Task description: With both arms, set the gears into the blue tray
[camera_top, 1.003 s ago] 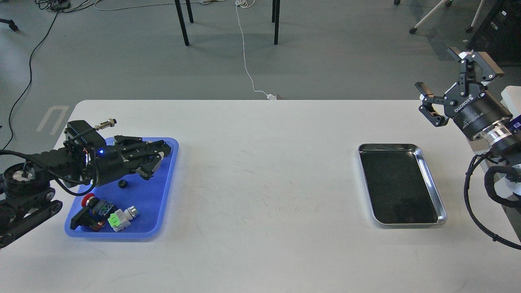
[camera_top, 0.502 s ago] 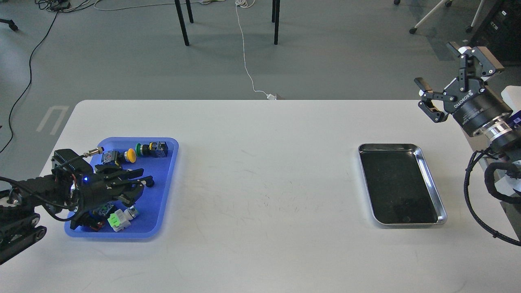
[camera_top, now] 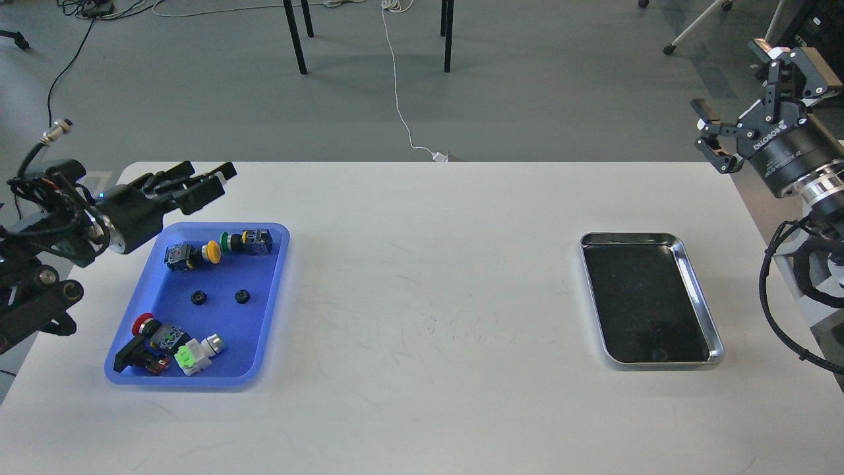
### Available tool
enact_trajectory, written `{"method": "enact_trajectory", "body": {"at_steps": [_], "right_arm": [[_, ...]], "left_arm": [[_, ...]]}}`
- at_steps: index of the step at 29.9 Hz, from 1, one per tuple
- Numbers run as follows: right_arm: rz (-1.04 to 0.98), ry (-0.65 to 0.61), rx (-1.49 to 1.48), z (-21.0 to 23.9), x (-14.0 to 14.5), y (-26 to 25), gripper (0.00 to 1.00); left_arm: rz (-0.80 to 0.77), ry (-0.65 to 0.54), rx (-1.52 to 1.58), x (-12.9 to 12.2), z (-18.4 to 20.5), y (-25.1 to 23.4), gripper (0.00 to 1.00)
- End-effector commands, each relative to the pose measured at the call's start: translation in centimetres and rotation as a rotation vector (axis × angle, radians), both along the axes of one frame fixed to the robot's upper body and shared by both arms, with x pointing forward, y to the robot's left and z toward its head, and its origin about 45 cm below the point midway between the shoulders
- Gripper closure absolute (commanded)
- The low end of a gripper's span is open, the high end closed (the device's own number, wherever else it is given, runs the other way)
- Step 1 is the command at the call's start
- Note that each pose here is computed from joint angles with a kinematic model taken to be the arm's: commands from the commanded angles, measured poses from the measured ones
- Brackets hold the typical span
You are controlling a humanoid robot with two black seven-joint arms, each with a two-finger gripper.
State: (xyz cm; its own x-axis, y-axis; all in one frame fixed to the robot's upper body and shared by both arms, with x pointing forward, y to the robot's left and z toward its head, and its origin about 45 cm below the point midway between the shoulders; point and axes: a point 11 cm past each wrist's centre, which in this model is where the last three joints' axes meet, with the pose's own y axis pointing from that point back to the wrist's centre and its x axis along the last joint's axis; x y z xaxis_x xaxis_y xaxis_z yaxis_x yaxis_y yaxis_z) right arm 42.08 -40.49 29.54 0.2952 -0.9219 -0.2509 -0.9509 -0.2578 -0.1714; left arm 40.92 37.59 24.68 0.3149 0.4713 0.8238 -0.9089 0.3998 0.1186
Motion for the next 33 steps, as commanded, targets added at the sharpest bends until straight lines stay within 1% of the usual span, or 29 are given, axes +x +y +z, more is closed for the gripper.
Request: {"method": "enact_trajectory", "body": {"at_steps": [1, 3, 6, 8, 11, 13, 16, 18, 20, 22, 27, 30, 33], "right_arm": [[-0.077, -0.042, 0.047, 0.9, 1.2, -0.2, 0.02], [-0.139, -0.048, 0.058, 0.9, 2.0, -0.5, 0.01], [-0.171, -0.066, 0.063, 1.6, 3.3, -0.5, 0.01], [-0.187, -0.024, 0.08, 0.8, 4.0, -0.5, 0.01], [-0.176, 0.019, 0.132, 0.6, 5.4, 1.1, 0.01], [-0.183, 0.055, 0.166, 0.0, 6.0, 1.4, 0.01], [-0.18, 0.157, 0.261, -2.4, 6.6, 2.4, 0.01], [-0.173, 0.215, 0.345, -4.1, 6.8, 3.0, 0.01], [-0.162, 0.241, 0.407, -5.5, 6.9, 4.0, 0.01], [-0.143, 0.241, 0.432, -5.7, 7.2, 4.8, 0.01], [-0.135, 0.237, 0.432, -5.7, 7.3, 5.1, 0.01], [-0.131, 0.24, 0.424, -5.8, 7.3, 5.1, 0.01], [-0.117, 0.237, 0.419, -5.7, 7.1, 5.1, 0.01]], "left_arm": [[0.066, -0.008, -0.292, 2.3, 4.0, -0.6, 0.02], [0.076, 0.033, -0.452, 3.2, 5.0, -1.3, 0.02], [0.104, 0.085, -0.668, 4.1, 5.8, -2.2, 0.02], [0.115, 0.119, -0.854, 4.6, 5.9, -3.0, 0.02], [0.141, 0.173, -1.097, 5.2, 5.4, -3.0, 0.02], [0.165, 0.189, -1.183, 5.8, 4.7, -2.6, 0.02], [0.207, 0.183, -1.339, 6.9, 3.6, -2.0, 0.02], [0.228, 0.207, -1.44, 7.4, 2.8, -1.8, 0.02], [0.235, 0.245, -1.541, 7.7, 2.0, -2.0, 0.02], [0.23, 0.26, -1.624, 7.9, 1.7, -2.3, 0.02], [0.229, 0.246, -1.653, 7.9, 1.7, -2.3, 0.02], [0.244, 0.236, -1.654, 7.4, 1.0, -1.8, 0.02], [0.231, 0.134, -1.673, 7.2, 1.7, -0.7, 0.02]]}}
